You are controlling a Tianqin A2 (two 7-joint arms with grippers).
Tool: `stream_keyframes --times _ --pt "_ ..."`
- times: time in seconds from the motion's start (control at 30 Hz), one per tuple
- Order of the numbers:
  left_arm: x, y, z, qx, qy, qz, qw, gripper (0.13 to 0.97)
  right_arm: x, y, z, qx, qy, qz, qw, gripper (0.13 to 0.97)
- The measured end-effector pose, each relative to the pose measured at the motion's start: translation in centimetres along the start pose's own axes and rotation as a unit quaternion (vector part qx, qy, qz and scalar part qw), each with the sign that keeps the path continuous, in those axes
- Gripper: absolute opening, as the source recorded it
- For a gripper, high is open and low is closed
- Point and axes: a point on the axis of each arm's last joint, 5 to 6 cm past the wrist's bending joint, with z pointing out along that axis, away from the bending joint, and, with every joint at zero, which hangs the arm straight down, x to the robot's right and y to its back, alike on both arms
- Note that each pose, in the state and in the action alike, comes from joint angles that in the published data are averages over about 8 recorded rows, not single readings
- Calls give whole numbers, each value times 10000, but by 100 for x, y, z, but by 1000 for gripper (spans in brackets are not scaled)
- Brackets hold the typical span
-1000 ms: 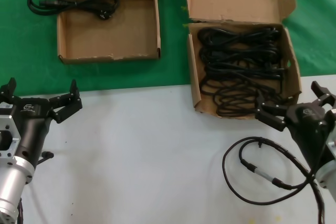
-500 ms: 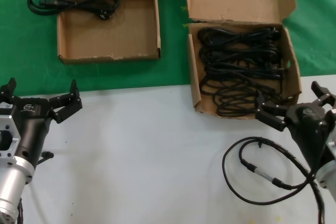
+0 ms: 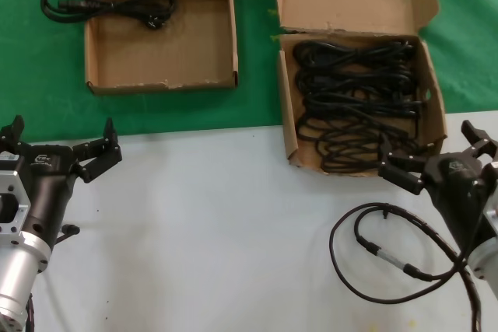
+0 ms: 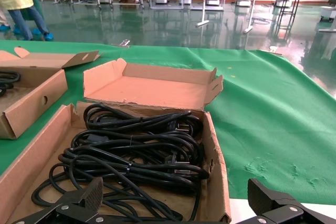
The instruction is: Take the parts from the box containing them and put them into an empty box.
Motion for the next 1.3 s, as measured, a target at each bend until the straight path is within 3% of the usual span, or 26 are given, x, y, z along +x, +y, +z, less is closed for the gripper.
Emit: stream_keyframes --times 1.3 --pt "0 0 0 0 0 0 10000 966 0 0 0 0 0 0 10000 966"
